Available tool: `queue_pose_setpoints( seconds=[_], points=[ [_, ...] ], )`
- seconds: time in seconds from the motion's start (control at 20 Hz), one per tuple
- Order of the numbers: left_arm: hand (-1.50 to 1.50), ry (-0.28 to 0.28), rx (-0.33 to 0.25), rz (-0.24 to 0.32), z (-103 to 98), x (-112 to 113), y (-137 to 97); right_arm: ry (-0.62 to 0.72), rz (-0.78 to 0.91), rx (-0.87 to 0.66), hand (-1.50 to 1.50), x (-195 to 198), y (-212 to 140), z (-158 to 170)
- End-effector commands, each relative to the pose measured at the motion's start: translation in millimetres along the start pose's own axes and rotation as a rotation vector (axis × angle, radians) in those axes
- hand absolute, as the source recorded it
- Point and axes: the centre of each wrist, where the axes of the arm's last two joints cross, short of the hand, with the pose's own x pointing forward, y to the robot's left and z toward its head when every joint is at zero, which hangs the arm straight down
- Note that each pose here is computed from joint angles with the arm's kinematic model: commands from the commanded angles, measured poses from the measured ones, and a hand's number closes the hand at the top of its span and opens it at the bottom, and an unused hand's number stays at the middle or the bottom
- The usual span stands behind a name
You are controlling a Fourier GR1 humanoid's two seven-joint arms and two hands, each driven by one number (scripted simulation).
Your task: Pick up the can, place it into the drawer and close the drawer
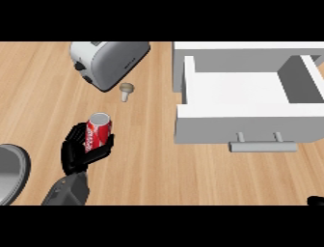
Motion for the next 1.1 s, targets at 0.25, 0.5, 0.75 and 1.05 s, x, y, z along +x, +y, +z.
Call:
queue_pose_setpoints(
  seconds=[0.25, 0.5, 0.75, 1.05],
  points=[
    [1.50, -0.017, -0.390, 0.018, -50, 40, -69, 0.002, 0.004, -0.009, -1.50, 0, 1, 6],
    [1.50, -0.032, -0.493, 0.006, -63, 79, -97, -0.032, 0.032, -0.012, -1.50, 13, -5, 5],
    [1.50, -0.095, -0.553, -0.029, -66, 118, -138, -0.021, 0.027, -0.031, -1.50, 13, 3, 5],
    [1.50, -0.064, -0.604, -0.024, -53, 172, -189, -0.023, 0.029, -0.047, -1.50, 7, -4, -4]
  ],
)
